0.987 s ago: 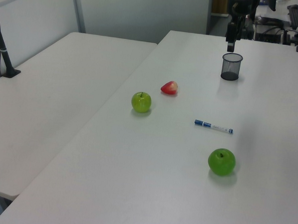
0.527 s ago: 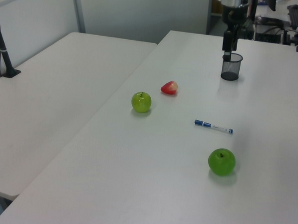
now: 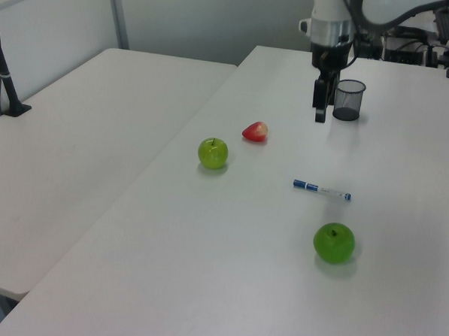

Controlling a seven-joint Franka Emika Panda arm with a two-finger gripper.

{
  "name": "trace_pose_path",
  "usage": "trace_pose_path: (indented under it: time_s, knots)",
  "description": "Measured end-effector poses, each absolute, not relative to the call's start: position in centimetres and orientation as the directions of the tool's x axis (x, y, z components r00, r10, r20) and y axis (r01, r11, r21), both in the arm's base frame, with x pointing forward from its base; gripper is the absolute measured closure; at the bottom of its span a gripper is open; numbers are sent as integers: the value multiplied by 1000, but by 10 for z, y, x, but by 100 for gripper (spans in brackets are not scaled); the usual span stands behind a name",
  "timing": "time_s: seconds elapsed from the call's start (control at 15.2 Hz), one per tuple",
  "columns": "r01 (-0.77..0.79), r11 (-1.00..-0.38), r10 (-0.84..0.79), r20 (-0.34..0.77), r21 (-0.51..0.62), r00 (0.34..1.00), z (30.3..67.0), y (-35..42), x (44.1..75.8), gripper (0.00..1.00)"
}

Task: Place marker
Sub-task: 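Move the gripper down toward the blue-capped white marker, then lower the open gripper over the marker and close on it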

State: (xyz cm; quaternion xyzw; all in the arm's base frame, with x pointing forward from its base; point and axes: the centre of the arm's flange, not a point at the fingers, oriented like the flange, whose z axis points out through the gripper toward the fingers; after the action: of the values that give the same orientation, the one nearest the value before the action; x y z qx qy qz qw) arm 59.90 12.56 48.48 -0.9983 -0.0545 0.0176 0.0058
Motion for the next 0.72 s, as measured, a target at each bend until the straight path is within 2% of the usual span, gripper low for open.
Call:
trace_pose_path:
  time_s: [0.33, 0.72]
  knots:
    - [126, -992, 125, -58, 4, 990, 423, 130, 602, 0]
    - [134, -990, 130, -72, 43, 989, 374, 134, 607, 0]
